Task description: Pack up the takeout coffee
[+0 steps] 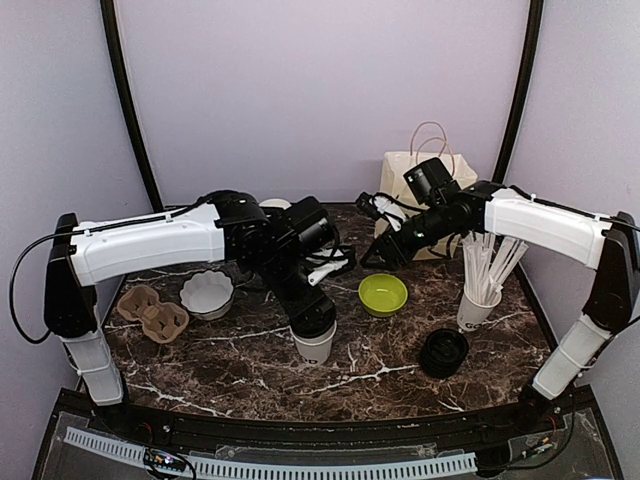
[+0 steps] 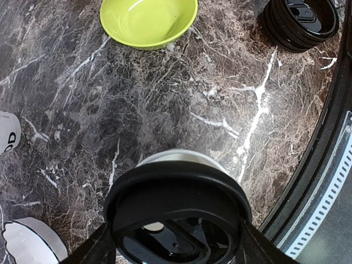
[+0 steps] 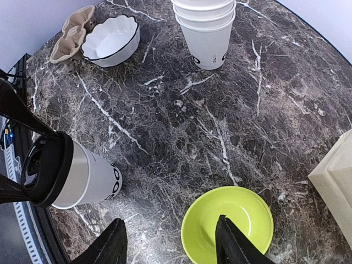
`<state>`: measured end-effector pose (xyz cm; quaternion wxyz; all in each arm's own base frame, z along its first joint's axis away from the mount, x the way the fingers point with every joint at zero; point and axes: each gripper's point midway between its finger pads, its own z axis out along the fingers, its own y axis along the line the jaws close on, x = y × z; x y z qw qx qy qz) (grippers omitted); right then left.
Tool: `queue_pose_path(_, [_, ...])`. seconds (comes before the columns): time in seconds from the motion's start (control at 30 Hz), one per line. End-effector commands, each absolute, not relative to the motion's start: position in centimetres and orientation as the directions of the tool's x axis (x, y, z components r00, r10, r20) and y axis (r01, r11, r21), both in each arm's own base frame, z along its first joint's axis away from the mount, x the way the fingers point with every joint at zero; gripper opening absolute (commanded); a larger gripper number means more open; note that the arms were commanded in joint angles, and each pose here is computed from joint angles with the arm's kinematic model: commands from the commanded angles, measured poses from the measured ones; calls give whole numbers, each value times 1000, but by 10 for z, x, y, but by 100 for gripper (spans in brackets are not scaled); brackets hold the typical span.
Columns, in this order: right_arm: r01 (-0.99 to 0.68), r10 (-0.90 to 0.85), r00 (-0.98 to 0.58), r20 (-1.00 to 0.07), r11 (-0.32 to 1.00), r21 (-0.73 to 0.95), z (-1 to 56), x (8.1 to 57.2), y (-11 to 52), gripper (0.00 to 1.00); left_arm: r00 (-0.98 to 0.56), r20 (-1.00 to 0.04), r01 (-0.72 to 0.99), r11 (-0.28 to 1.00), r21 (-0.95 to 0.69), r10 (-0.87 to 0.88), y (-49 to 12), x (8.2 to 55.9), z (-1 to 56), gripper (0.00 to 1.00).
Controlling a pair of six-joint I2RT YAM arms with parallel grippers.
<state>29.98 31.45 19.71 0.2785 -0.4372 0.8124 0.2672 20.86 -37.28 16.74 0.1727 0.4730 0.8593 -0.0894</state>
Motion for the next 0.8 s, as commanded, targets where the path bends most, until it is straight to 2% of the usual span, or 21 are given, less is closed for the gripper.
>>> queue_pose_path(0.0, [-864, -556, -452, -697, 466, 190, 198, 304, 317, 55, -503, -350, 847, 531, -20, 790, -371, 202, 167, 65])
queue_pose_path(0.47, [-864, -559, -457, -692, 464, 196, 195, 303, 317, 55, -503, -299, 856, 516, -38, 811, -373, 199, 149, 65])
queue_pose_path(0.77, [-864, -560, -457, -691, 463, 196, 196, 305, 318, 55, -509, -347, 848, 529, -42, 788, -373, 199, 184, 65])
